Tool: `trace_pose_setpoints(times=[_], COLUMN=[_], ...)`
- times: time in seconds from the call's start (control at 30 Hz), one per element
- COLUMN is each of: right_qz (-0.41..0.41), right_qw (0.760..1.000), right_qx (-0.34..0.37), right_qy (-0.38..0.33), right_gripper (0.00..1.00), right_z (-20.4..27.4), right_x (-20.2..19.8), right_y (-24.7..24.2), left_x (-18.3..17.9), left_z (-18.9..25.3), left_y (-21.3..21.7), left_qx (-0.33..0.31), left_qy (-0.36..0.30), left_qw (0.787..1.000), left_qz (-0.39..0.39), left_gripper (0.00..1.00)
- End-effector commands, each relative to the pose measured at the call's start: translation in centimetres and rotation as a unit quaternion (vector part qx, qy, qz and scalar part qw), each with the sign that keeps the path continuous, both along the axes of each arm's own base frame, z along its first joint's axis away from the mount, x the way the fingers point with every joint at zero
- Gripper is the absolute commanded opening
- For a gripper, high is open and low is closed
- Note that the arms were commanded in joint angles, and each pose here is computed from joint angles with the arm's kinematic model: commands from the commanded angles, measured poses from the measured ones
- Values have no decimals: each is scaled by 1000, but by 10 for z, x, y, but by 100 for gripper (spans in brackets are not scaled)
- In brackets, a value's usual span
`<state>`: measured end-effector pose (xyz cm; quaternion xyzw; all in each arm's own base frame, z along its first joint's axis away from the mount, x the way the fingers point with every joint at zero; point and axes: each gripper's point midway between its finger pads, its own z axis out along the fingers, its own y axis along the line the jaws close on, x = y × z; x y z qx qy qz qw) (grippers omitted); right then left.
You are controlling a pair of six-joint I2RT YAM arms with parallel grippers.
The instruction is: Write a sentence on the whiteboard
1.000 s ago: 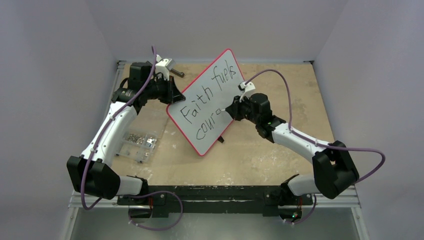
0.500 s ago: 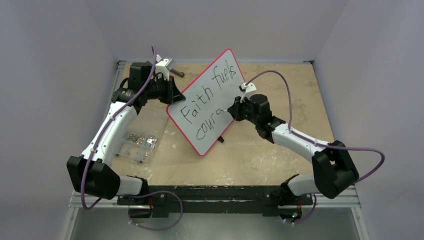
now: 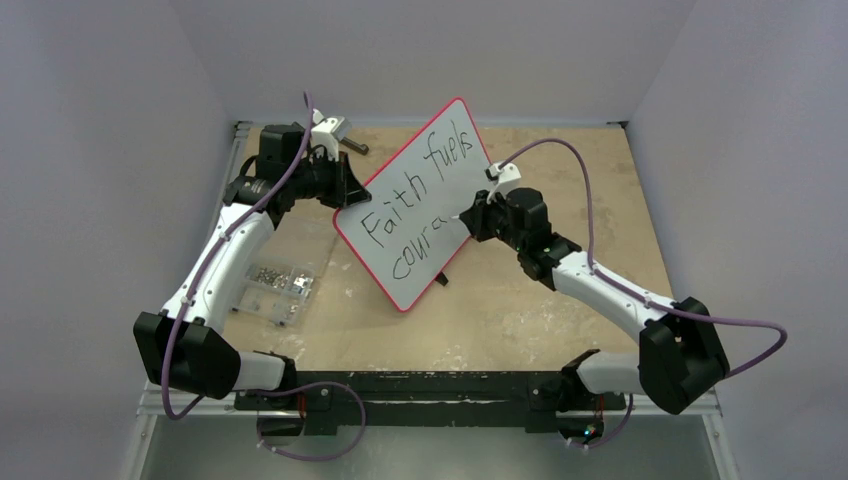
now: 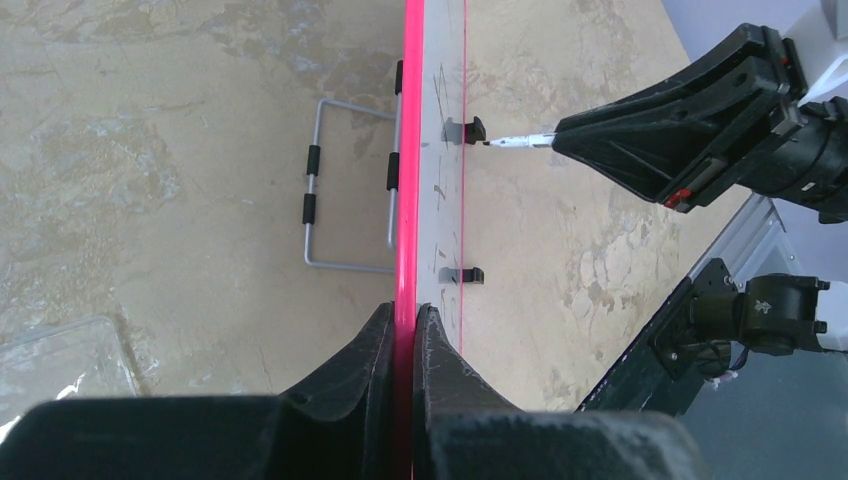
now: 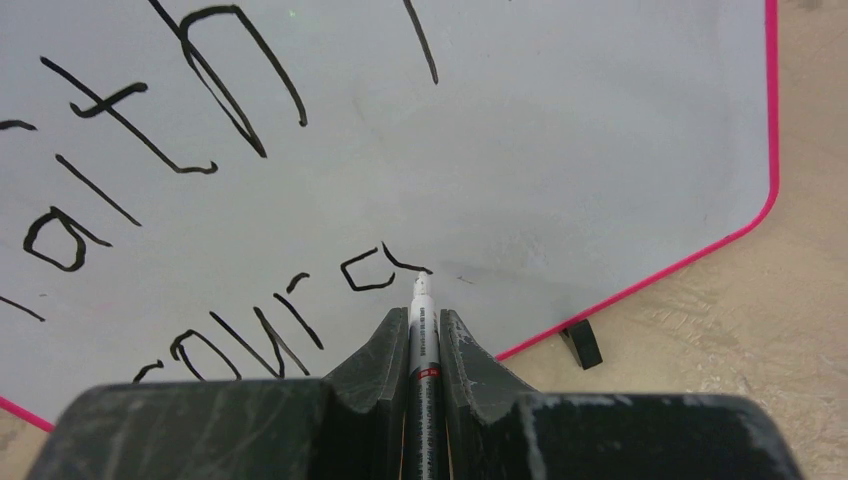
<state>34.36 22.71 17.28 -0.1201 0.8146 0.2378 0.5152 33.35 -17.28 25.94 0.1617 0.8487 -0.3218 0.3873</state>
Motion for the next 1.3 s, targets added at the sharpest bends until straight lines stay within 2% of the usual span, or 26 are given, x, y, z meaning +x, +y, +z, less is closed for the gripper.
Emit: trace_pose_setpoints(times=[0.0, 0.6, 1.27], right_qz=[-32, -56, 32], right_qw=[999, 998, 999], right_qx=[17, 12, 22], right_qy=[-34, -33, -37], right_gripper=[0, 0, 0], right_z=[35, 39, 32], right_x=[12, 52, 37], right_y=[-5, -5, 19], left_x=[13, 13, 13], left_z=[15, 14, 13], left_y=[15, 15, 15], left_qx=[29, 29, 30], left_qy=[-56, -54, -53], left_qw=[998, 998, 998], left_qz=[30, 30, 30], left_gripper=[0, 0, 0])
